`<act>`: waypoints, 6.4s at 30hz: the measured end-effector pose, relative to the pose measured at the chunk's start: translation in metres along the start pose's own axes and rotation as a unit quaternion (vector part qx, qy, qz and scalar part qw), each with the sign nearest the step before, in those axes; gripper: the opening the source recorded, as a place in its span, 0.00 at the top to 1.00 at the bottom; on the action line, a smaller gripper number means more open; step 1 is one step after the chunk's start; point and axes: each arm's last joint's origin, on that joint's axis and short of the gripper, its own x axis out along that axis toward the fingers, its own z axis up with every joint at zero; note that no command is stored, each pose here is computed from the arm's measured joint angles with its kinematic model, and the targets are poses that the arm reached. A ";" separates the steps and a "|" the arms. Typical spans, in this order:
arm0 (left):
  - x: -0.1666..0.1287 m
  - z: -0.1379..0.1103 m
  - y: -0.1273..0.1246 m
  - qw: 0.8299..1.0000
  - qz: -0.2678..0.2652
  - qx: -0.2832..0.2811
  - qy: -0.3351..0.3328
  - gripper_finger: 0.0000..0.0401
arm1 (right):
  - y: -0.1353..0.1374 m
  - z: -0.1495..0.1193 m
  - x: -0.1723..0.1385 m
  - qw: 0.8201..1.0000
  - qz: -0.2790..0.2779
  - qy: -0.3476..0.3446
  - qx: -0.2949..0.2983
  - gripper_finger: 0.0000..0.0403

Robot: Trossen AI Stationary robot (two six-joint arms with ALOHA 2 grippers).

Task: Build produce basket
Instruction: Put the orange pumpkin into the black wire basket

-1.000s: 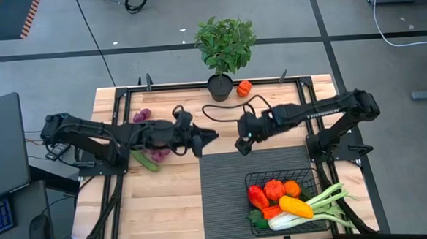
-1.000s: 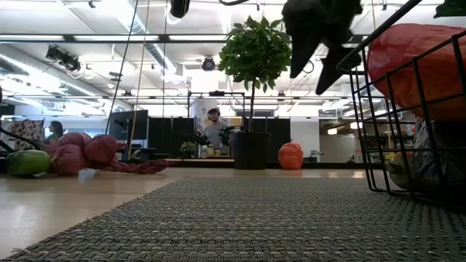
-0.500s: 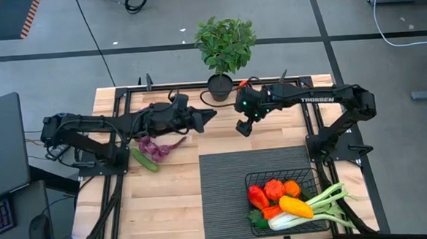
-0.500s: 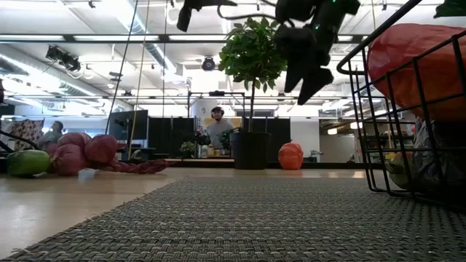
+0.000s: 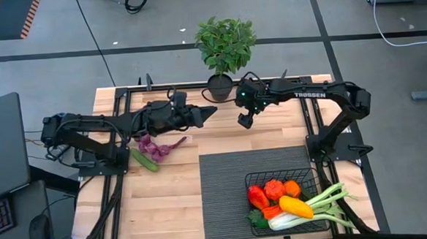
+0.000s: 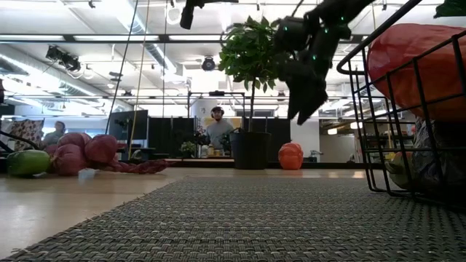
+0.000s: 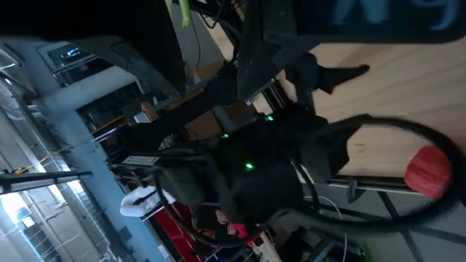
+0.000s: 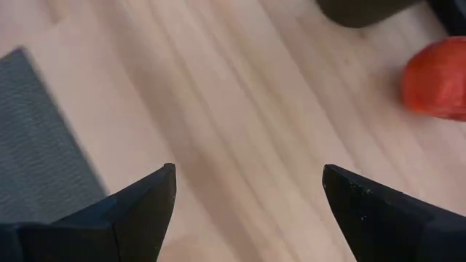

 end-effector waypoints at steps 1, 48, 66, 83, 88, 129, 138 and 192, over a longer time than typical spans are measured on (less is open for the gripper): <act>0.000 0.000 0.000 1.000 0.000 0.000 0.000 0.67 | -0.003 -0.002 0.003 1.000 -0.003 -0.001 0.001 0.13; -0.040 -0.057 -0.041 0.995 -0.056 -0.039 0.076 0.67 | -0.044 -0.030 0.053 0.978 -0.033 -0.078 0.193 0.01; -0.059 -0.010 -0.042 0.998 -0.062 -0.010 0.002 0.67 | -0.048 -0.021 0.050 0.965 -0.048 -0.135 0.222 0.02; -0.052 0.003 -0.035 0.997 -0.046 -0.046 -0.032 0.67 | -0.052 -0.015 0.048 0.931 -0.037 -0.173 0.319 0.02; -0.046 0.012 -0.029 0.998 -0.048 -0.035 -0.030 0.67 | -0.053 -0.013 0.047 0.899 -0.032 -0.188 0.395 0.02; -0.043 0.099 0.014 0.975 -0.187 0.050 0.107 0.67 | -0.077 -0.004 0.069 0.840 0.016 -0.209 0.500 0.09; -0.043 0.098 0.013 0.977 -0.182 0.022 0.111 0.67 | -0.084 0.003 0.075 0.831 0.029 -0.243 0.499 0.09; -0.041 0.098 0.016 0.988 -0.137 0.022 0.070 0.67 | -0.087 -0.043 0.033 0.897 -0.010 -0.043 0.441 0.10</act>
